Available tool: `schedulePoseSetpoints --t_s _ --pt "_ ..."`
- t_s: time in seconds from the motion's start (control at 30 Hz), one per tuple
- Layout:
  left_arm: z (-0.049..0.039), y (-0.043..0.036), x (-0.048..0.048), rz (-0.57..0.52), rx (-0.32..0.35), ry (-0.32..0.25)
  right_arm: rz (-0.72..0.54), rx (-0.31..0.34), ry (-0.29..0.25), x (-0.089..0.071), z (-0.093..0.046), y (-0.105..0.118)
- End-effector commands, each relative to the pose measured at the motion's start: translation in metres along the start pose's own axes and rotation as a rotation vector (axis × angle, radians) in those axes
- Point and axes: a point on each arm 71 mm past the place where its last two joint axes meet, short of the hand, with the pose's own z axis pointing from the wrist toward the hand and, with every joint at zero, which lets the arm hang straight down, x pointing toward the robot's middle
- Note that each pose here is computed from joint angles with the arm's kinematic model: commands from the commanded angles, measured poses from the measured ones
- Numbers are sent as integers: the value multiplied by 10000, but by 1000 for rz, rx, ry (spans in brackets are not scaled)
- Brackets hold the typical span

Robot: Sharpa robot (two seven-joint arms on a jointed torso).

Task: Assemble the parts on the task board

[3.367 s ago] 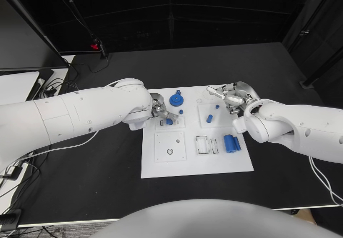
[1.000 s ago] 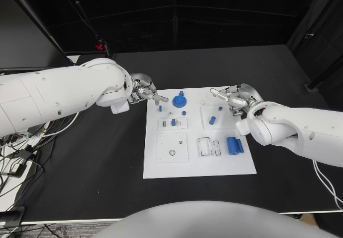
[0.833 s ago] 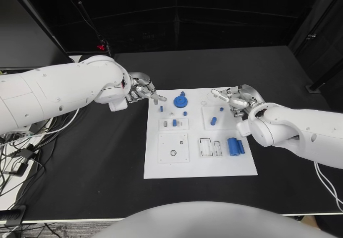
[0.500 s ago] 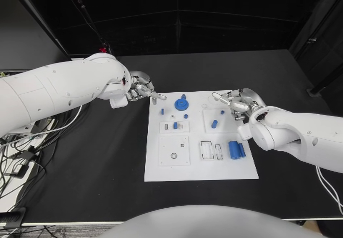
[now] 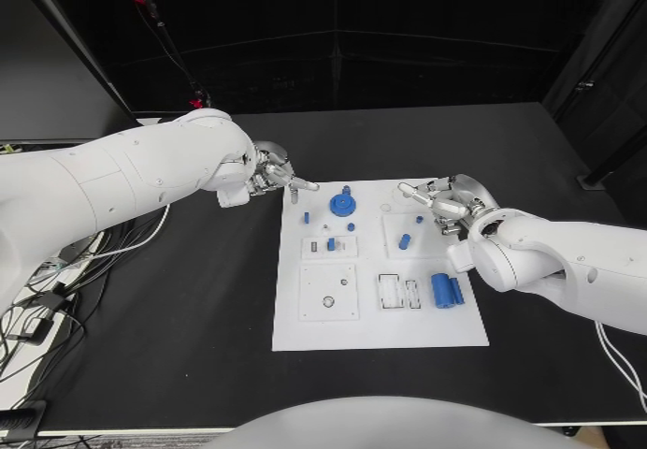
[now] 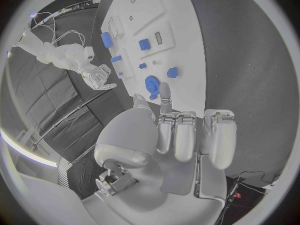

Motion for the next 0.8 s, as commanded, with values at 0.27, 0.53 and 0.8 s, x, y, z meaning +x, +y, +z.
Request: schedulePoseSetpoints --t_s 0.27,0.53,0.8 --pt "64 19 85 28 -86 22 1 -8 4 6 -1 15" --pt "94 10 142 31 -147 -9 1 -9 6 10 4 16" --pt "121 8 169 31 -202 -17 1 -9 8 18 8 18"
